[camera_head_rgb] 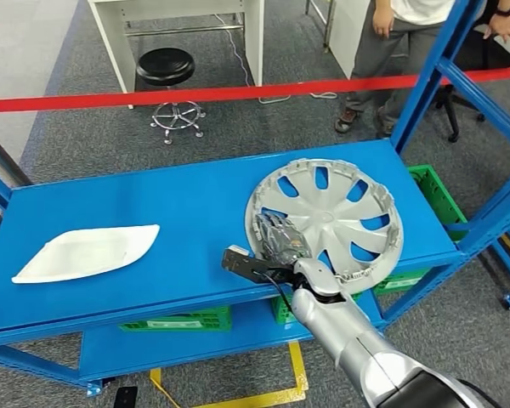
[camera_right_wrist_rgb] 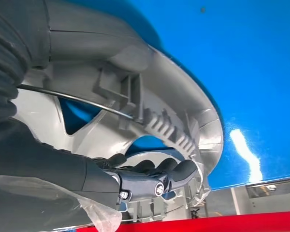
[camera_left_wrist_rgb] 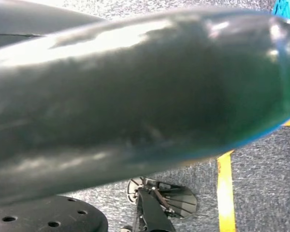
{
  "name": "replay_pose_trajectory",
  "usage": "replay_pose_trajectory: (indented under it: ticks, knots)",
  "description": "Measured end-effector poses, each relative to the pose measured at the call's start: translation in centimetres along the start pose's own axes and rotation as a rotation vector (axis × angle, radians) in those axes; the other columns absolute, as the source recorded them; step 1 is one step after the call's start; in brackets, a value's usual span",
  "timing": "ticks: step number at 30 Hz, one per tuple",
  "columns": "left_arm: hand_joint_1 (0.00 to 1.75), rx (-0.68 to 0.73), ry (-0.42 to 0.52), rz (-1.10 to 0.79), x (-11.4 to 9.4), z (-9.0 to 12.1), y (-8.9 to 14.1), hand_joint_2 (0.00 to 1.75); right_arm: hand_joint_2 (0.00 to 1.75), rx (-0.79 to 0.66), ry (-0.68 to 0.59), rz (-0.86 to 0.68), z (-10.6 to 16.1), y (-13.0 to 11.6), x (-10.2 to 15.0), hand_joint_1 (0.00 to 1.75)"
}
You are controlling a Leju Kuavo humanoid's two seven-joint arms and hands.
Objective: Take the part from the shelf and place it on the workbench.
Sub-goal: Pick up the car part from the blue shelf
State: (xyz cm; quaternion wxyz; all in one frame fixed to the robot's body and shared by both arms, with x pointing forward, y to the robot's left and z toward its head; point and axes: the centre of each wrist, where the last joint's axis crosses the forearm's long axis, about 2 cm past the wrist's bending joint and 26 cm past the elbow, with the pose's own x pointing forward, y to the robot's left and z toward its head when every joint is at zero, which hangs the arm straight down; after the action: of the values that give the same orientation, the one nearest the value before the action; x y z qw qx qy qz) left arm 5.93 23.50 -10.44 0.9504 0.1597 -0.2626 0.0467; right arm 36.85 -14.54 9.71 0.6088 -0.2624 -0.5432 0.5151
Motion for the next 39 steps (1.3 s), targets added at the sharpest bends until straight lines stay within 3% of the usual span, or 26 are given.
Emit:
replay_pose_trajectory:
  ticks: [2,4,6,39]
  knots:
    - [0.0,0.0,-0.001,0.0,0.02,-0.02,0.01,0.0,1.75,0.002,-0.004,-0.001,-0.01,0.02,0.15,0.24]
    - [0.0,0.001,-0.001,-0.001,0.06,-0.04,0.03,0.0,1.75,0.004,-0.007,-0.001,-0.03,0.01,0.3,1.07]
    - [0.0,0.002,-0.001,-0.001,0.04,-0.06,0.08,0.0,1.75,0.008,-0.01,-0.001,-0.04,0.05,0.46,1.7]
    - [0.0,0.021,0.006,0.005,-0.09,-0.12,0.36,0.0,1.75,0.011,-0.074,-0.005,-0.23,0.04,0.9,1.75]
